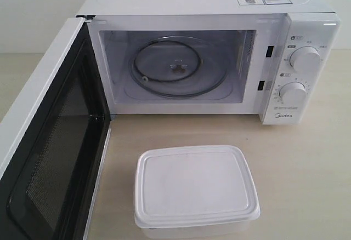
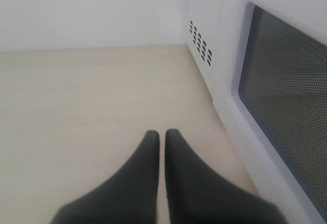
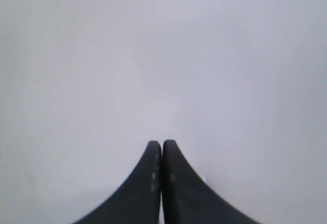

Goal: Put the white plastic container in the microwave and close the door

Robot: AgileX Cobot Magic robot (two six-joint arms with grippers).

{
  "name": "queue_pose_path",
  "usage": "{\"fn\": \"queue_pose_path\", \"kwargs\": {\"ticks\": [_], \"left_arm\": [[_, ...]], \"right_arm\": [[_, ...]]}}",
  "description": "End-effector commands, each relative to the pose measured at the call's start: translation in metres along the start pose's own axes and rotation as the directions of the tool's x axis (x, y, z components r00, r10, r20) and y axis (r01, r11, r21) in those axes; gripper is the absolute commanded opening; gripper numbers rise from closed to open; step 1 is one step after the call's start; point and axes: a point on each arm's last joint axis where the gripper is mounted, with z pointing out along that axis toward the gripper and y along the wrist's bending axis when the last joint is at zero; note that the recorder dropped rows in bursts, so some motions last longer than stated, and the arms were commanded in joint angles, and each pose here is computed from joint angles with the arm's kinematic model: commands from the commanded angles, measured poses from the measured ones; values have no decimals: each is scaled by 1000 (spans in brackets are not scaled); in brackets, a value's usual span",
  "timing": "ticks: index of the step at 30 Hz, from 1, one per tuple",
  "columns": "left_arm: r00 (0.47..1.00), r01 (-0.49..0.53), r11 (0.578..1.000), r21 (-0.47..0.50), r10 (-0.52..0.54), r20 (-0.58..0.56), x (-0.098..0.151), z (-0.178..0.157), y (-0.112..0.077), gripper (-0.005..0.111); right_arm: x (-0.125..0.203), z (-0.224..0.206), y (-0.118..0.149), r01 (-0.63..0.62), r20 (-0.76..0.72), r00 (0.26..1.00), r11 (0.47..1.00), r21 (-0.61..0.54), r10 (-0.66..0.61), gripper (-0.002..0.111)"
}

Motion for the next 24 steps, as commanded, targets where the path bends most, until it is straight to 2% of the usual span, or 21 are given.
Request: {"fn": "queue_pose_path", "kwargs": {"ticks": [1, 6, 11, 16, 19, 24], "left_arm": [[1000, 20, 1000, 0, -20, -2, 1, 0, 0, 4], [1000, 20, 1000, 0, -20, -2, 1, 0, 0, 4], [1000, 20, 1000, 0, -20, -2, 1, 0, 0, 4], [1000, 20, 1000, 0, -20, -2, 1, 0, 0, 4], [1000, 20, 1000, 0, -20, -2, 1, 0, 0, 4], [1000, 20, 1000, 0, -20, -2, 1, 0, 0, 4]], "right_arm": [[-41, 8, 7, -56, 164, 985, 998, -18, 58, 0], [-110, 31, 24, -21, 215, 976, 999, -39, 28, 0], [-152, 76, 35, -104, 102, 989, 994, -29, 106, 0], [-167, 110, 38, -157, 81, 984, 987, -27, 159, 0], [-169, 114, 39, -165, 102, 981, 986, -35, 168, 0], [-166, 120, 38, -272, 104, 956, 961, -47, 275, 0]]}}
